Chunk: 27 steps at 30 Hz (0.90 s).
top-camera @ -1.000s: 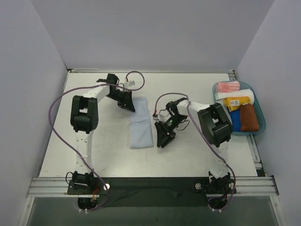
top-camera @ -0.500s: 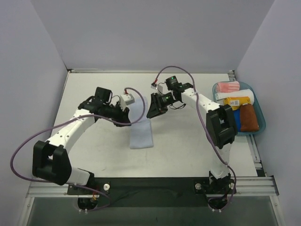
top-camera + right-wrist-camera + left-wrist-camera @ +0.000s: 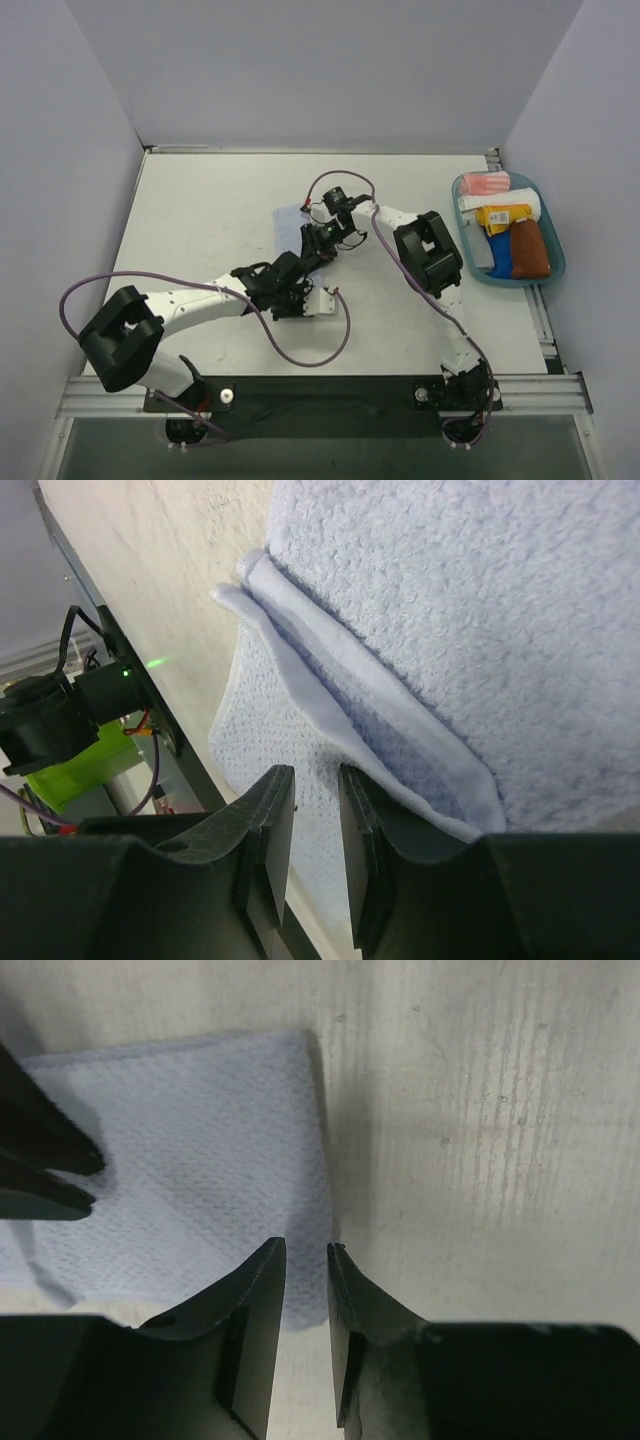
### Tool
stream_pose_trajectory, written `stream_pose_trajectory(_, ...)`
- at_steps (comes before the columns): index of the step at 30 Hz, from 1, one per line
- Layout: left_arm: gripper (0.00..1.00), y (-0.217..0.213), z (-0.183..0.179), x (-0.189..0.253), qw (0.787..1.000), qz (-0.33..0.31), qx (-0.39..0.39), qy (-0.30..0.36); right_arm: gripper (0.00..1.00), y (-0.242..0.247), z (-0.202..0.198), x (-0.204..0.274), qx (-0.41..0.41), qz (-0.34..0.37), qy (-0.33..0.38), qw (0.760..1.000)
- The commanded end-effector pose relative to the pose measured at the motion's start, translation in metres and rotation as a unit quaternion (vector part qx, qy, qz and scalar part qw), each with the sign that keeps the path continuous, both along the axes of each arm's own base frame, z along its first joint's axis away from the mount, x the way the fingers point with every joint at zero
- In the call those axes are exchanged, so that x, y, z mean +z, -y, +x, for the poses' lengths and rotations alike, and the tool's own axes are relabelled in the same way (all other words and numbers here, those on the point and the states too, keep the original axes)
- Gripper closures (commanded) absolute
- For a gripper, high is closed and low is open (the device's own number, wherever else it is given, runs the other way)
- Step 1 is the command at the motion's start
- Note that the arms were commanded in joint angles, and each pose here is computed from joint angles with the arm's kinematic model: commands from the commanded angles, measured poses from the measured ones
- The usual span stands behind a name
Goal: Roll the towels
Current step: Fold the towel
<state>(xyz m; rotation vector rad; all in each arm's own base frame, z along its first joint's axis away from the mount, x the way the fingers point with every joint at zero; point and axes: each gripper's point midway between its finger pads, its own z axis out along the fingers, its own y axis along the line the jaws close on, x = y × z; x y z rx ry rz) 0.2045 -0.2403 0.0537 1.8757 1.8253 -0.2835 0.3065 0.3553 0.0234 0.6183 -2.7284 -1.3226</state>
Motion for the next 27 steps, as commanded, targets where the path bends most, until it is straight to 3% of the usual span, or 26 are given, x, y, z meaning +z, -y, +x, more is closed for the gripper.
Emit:
stream_pose_trajectory(1, 0.66, 0.002, 0.008, -0.017, 0.998, 0.033, -0.027, 0.049, 0.74, 0.001, 0.009, 0.002, -0.005, -0.002, 0.015, 1.000)
stream_pose_trajectory(9, 0.62, -0.009, 0.007, -0.053, 0.996, 0.086, -0.018, 0.028, 0.75, 0.004, -0.002, -0.013, -0.001, -0.010, -0.005, 1.000)
stream_pose_trajectory(12, 0.73, -0.010, 0.000, -0.056, 0.996, 0.086, -0.021, 0.012, 0.76, 0.005, -0.004, -0.012, 0.002, -0.009, -0.004, 1.000)
stream_pose_trajectory(13, 0.83, -0.012, -0.005, -0.055, 0.996, 0.087, -0.023, 0.001, 0.76, 0.007, -0.006, -0.013, 0.004, -0.010, -0.007, 1.000)
stream_pose_trajectory(16, 0.95, -0.010, -0.024, -0.042, 0.996, 0.068, -0.036, -0.042, 0.80, 0.010, -0.014, -0.012, 0.010, -0.009, -0.008, 1.000)
stream_pose_trajectory(19, 1.00, -0.005, -0.048, -0.023, 0.994, 0.038, -0.049, -0.093, 0.80, 0.014, -0.025, -0.004, 0.018, -0.005, -0.001, 1.000)
stream_pose_trajectory(27, 1.00, 0.000, -0.088, 0.016, 0.981, -0.011, -0.056, -0.183, 0.81, 0.018, -0.055, 0.033, 0.047, 0.017, 0.016, 0.999)
